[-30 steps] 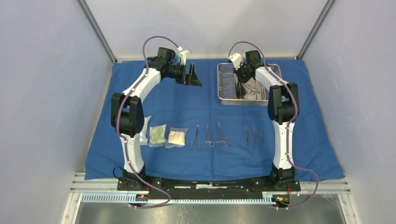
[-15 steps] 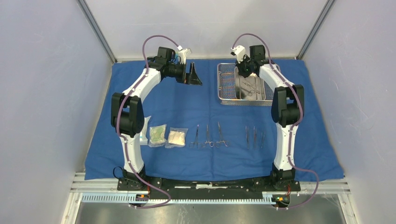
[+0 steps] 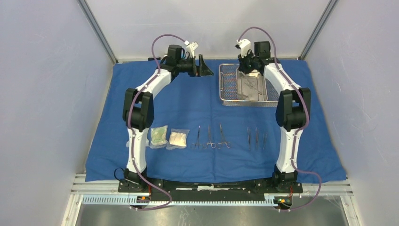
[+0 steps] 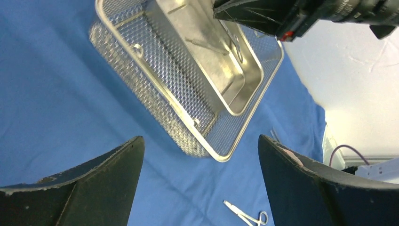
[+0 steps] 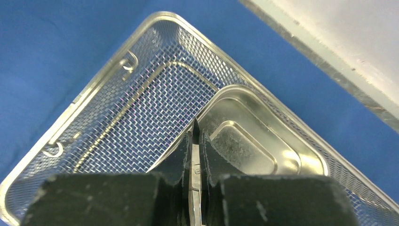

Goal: Open and lay out the surgical kit
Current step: Pick up the medical item from the container, then place the medical item in the surgical kit.

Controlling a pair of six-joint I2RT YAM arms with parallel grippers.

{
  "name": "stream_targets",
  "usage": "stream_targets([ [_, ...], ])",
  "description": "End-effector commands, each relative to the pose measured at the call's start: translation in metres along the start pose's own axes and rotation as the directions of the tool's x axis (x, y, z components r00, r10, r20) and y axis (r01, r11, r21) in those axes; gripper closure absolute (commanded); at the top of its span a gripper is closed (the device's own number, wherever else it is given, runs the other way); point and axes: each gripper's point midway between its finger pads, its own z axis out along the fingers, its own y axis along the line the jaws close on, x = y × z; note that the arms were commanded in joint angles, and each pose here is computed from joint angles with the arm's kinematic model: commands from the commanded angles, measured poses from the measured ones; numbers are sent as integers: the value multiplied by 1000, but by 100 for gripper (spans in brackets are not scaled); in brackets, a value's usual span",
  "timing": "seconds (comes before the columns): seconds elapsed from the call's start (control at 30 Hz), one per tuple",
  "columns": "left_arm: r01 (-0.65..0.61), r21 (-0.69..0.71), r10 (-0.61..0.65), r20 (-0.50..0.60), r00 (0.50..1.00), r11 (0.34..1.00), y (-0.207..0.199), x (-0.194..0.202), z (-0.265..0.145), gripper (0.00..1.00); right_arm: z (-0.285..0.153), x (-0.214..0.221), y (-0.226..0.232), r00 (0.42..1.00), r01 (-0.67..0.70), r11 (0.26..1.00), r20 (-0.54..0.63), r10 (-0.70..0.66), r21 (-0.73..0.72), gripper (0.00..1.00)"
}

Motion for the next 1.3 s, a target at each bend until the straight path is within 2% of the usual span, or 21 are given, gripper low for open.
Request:
stream_targets([
  [0.0, -25, 90, 16, 97, 995, 996, -39, -43, 18, 5, -49, -77, 3, 978, -45, 999, 205, 41, 16, 100],
  [0.17, -2, 71, -7, 120, 993, 997, -42, -52, 16, 6, -68, -82, 14, 972, -103, 994, 216, 94, 33, 100],
  [0.47, -32, -23, 34, 129, 991, 999, -45, -39, -7, 6, -99, -71, 55, 977, -119, 991, 187, 105, 67, 100],
  [0.6, -46, -23, 48, 124, 991, 999, -57, -32, -20, 6, -109, -61, 69, 970, -174, 982, 184, 158, 76, 100],
  [0.87, -139, -92, 146, 74, 987, 986, -71, -2, -55, 6, -128, -24, 114, 964, -244, 965, 133, 230, 101, 100],
  [1.27, -288, -244, 293, -15, 956, 926, -85, 20, -116, 1, -142, 69, 195, 952, -304, 945, -2, 306, 119, 100],
])
